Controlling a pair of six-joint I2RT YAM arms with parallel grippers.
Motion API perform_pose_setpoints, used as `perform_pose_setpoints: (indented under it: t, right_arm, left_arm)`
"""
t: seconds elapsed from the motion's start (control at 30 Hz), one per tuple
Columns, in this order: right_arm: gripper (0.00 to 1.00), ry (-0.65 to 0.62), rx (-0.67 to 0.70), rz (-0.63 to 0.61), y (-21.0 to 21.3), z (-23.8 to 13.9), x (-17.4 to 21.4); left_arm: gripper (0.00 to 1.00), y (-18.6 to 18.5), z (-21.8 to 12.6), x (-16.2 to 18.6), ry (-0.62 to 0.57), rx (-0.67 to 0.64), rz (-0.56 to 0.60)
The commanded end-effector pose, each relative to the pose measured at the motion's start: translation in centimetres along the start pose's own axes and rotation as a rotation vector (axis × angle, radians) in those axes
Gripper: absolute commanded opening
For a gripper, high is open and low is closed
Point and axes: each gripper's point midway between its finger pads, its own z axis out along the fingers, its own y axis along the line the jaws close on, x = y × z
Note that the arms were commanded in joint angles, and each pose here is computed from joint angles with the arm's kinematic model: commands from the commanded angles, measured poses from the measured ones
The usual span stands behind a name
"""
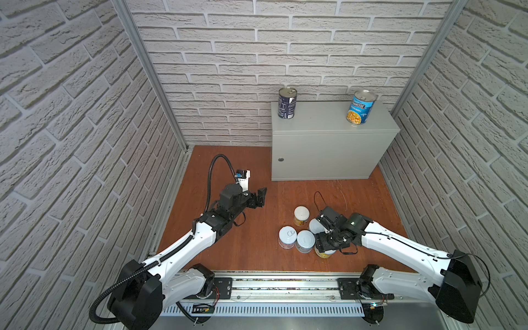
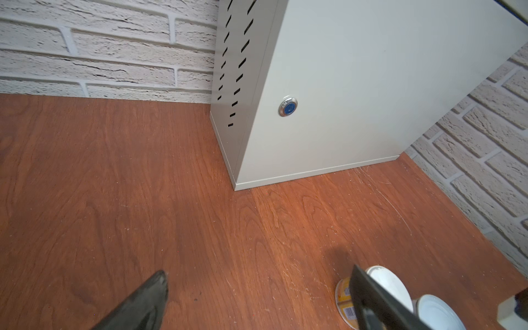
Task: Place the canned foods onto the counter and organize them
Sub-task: 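Lift the yellow pineapple can with the right gripper toward the left gripper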
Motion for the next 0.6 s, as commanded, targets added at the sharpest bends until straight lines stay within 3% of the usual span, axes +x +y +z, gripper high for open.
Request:
perform_pose_setpoints:
  t: [0.0,0.57]
  right_arm:
    - [0.53,-0.056,-0.042,0.025,0.9,-2.3,-1.3]
    - [0.46,-0.217,-0.176,0.0,3.8,-9.2,-5.5]
  left_arm:
    - [0.98,-0.4,-0.6,-1.2,-0.046,0.011,0.019]
    - [0.98,0.1,-1.6,0.0,-0.032,0.001,0.059]
